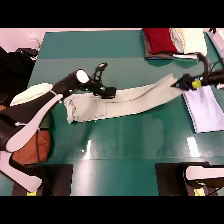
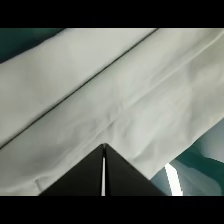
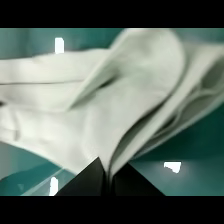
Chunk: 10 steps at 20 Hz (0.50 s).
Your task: Fold the shirts.
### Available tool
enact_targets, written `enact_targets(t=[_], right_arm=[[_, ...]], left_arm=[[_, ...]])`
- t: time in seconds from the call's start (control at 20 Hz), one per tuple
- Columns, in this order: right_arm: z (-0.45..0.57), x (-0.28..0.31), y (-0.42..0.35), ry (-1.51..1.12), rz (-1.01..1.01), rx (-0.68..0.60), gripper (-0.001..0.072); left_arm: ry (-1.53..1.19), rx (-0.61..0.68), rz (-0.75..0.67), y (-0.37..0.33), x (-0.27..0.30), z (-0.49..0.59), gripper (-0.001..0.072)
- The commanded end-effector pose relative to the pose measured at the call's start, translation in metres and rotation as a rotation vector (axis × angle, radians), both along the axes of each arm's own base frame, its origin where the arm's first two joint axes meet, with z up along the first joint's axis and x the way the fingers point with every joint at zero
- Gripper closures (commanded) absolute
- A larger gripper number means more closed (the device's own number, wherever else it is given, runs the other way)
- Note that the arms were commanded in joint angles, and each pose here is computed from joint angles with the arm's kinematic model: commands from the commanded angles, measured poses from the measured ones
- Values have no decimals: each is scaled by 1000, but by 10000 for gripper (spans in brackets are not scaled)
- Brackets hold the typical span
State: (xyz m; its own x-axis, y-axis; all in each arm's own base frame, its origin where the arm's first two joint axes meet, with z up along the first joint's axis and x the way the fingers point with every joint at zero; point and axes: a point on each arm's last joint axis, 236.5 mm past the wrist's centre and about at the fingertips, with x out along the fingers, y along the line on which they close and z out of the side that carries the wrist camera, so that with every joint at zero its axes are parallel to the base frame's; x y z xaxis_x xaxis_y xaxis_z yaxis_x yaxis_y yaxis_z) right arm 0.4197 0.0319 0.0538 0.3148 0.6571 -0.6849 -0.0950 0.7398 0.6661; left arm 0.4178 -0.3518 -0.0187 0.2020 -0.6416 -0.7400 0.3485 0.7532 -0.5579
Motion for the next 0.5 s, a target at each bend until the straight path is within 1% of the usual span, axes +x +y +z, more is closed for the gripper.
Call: enact_targets(t=[0.0, 0.15, 0.45], right_arm=[[88, -4, 48, -166, 92, 5, 696], [136, -12, 95, -279, 176, -5, 696], [183, -27, 164, -379, 281, 27, 696]], left_arm=[[5, -8, -44, -37, 2, -18, 681], [48, 2, -76, -49, -6, -36, 681], [84, 2, -51, -46, -5, -41, 681]])
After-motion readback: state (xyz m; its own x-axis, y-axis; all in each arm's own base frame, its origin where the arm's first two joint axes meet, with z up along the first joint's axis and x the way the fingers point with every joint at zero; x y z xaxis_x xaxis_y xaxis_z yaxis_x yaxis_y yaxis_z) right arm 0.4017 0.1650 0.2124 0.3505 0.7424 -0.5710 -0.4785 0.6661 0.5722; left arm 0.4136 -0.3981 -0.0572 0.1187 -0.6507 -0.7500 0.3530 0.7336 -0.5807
